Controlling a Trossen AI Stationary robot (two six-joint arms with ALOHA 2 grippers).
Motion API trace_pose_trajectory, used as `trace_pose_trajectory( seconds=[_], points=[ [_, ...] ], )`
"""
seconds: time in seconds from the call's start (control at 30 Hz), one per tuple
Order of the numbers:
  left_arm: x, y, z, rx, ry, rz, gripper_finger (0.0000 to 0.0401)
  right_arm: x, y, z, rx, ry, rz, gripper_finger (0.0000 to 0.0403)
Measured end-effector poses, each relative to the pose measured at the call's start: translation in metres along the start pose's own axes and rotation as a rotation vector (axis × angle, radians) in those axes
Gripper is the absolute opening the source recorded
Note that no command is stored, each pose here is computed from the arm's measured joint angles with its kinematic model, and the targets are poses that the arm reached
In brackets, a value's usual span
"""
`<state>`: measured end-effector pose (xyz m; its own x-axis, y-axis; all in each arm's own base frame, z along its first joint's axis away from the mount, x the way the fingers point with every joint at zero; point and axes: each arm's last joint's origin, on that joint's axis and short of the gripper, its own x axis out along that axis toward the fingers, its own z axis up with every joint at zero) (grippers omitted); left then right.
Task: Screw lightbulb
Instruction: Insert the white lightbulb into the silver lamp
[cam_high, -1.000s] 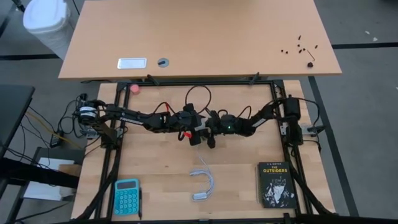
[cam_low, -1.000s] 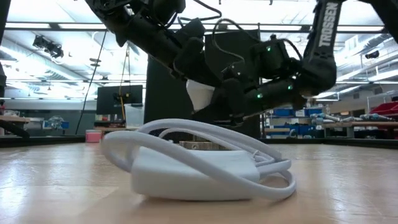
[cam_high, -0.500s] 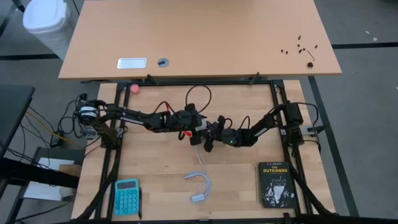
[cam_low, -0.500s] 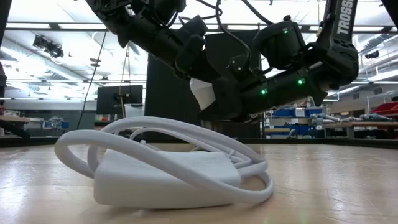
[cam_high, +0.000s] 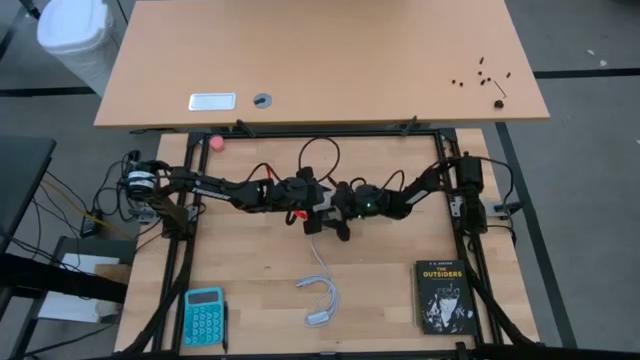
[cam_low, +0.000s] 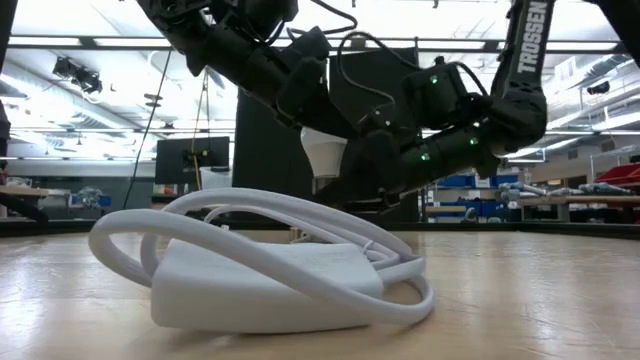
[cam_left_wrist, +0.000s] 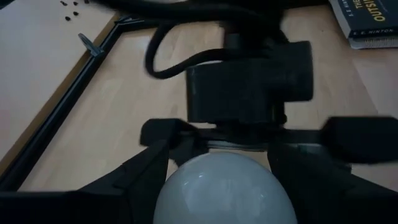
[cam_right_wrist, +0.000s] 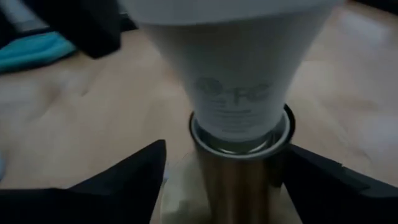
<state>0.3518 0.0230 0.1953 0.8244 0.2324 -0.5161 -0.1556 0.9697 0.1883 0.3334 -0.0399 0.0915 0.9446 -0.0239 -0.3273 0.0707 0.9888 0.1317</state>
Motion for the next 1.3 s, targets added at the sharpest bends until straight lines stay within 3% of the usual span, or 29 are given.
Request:
trace_pose_trajectory(
  seconds=[0.17,0.33,0.47,0.77,0.93,1.17,1.3],
  points=[
    [0.0,0.0,0.0,0.0,-0.001,-0.002,0.0271,-0.003,-0.019,0.003,-0.12,-0.005,0.144,0.0333],
    [0.0,0.0,0.0,0.0,-0.001,-0.003,0.0271,-0.009,-0.037,0.006,-0.232,-0.047,0.295,0.032],
    [0.0,0.0,0.0,0.001,-0.002,-0.004,0.0271,-0.011,-0.044,0.009,-0.28,-0.084,0.347,0.0307],
    [0.0,-0.001,0.001,-0.006,-0.009,-0.028,0.0271,0.002,-0.047,0.017,-0.309,-0.081,0.464,0.0305],
    [0.0,-0.001,0.0,-0.006,-0.008,-0.027,0.0271,0.019,-0.059,0.008,-0.261,-0.065,0.542,0.0305],
    [0.0,-0.002,0.001,-0.002,-0.01,-0.028,0.0271,0.023,-0.067,0.0,-0.257,-0.067,0.561,0.0302],
    [0.0,-0.002,0.001,-0.003,-0.013,-0.028,0.0271,0.023,-0.066,0.002,-0.278,-0.086,0.575,0.0277]
  ],
)
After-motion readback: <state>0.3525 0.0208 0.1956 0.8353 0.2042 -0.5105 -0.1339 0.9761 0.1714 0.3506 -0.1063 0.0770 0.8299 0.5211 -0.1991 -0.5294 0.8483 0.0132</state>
